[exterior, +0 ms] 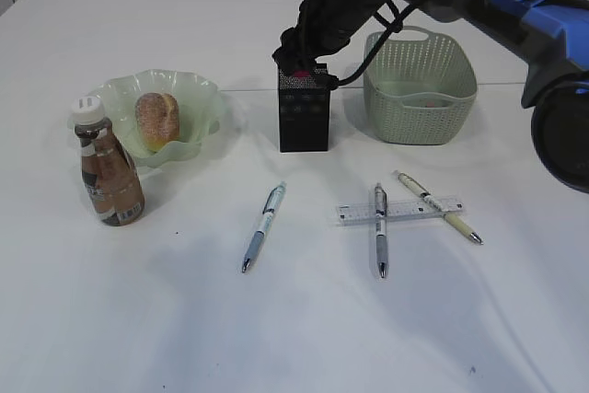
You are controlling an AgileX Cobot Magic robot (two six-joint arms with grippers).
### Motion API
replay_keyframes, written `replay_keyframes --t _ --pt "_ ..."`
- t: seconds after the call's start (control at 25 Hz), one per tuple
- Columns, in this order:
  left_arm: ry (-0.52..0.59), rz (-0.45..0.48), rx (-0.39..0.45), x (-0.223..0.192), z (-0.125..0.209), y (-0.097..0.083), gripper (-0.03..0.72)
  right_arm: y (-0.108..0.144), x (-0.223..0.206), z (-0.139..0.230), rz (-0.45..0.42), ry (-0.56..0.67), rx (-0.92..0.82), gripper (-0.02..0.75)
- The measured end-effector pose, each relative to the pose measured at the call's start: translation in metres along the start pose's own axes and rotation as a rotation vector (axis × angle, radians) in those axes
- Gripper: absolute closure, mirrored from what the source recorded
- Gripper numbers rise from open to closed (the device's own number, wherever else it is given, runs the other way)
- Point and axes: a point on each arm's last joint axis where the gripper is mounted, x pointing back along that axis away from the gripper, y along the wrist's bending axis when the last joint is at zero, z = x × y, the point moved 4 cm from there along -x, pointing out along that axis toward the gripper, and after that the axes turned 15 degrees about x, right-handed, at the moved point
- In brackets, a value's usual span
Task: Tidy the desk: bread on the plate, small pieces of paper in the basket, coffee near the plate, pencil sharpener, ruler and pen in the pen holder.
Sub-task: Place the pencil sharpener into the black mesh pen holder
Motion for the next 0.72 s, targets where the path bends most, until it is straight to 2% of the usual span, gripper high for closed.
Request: replay_keyframes --t 0.72 --pt "0.005 0.022 0.024 0.0 0.0006 -0.0029 0.24 0.0007 -0.0024 0.0016 -0.003 0.004 -0.083 0.321"
